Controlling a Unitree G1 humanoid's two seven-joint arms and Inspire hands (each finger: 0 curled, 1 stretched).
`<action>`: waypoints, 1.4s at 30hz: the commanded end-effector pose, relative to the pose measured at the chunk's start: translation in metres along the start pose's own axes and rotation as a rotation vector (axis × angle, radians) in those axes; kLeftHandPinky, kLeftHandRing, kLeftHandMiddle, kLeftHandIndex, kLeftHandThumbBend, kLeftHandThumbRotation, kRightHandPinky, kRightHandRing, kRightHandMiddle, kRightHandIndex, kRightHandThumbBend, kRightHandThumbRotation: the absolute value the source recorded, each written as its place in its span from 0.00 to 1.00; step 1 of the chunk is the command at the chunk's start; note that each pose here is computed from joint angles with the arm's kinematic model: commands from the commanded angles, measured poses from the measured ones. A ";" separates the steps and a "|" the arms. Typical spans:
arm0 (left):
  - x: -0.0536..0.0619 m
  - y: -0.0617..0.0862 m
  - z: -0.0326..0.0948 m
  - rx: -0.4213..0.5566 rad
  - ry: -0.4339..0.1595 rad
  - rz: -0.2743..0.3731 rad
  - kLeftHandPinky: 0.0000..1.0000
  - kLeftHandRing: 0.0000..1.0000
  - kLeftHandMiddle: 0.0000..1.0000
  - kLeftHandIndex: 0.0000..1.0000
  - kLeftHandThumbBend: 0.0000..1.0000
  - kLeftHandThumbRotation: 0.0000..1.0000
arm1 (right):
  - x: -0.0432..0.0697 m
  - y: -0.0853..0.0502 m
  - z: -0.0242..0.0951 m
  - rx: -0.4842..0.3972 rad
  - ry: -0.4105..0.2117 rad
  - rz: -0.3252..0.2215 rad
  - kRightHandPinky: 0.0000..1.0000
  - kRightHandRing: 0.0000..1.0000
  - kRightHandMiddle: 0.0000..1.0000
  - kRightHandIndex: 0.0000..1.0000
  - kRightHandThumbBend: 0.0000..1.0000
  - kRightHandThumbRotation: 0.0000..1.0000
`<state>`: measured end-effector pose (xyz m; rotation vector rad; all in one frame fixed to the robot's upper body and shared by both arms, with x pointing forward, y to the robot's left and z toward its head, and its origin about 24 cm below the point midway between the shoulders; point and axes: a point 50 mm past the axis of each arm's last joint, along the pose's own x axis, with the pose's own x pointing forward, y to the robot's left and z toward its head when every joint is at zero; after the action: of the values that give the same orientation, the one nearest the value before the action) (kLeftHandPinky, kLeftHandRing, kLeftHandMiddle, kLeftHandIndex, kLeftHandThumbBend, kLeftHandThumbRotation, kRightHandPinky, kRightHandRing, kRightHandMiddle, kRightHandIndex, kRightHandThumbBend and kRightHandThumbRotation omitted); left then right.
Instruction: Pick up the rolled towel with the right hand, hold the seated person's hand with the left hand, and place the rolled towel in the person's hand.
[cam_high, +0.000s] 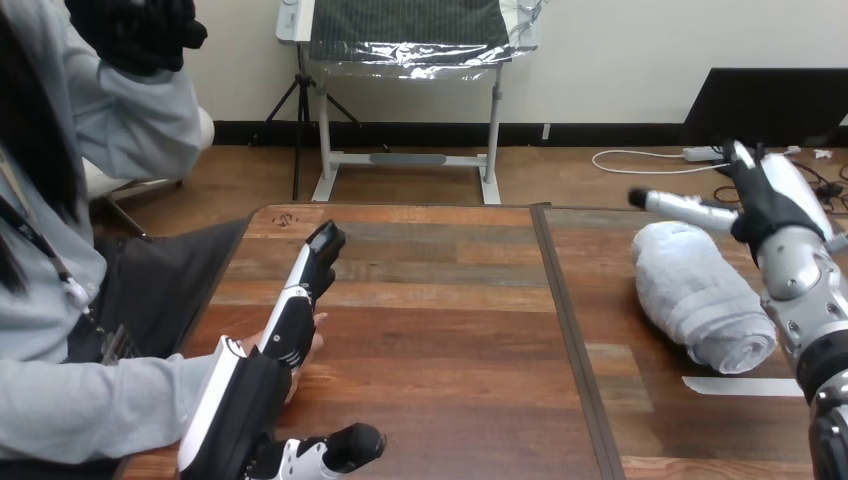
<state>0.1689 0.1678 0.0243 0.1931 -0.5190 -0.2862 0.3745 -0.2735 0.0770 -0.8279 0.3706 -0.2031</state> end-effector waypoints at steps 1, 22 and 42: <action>0.017 0.004 0.015 0.022 -0.137 -0.009 0.99 1.00 1.00 1.00 1.00 0.75 | 0.006 -0.039 0.037 -0.011 -0.044 -0.076 0.89 1.00 1.00 1.00 1.00 0.59; 0.008 0.009 0.020 0.001 -0.154 -0.014 1.00 1.00 1.00 1.00 1.00 0.69 | 0.002 -0.013 -0.006 -0.149 0.133 0.019 0.91 1.00 0.99 1.00 1.00 0.64; -0.002 0.010 0.029 0.012 -0.177 0.009 1.00 1.00 1.00 1.00 1.00 0.70 | -0.007 0.018 -0.038 -0.129 0.224 0.110 0.59 0.86 0.83 0.78 1.00 0.64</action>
<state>0.1496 0.1761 0.0353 0.1743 -0.5910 -0.2895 0.3526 -0.2909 0.0449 -0.9357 0.6489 -0.1854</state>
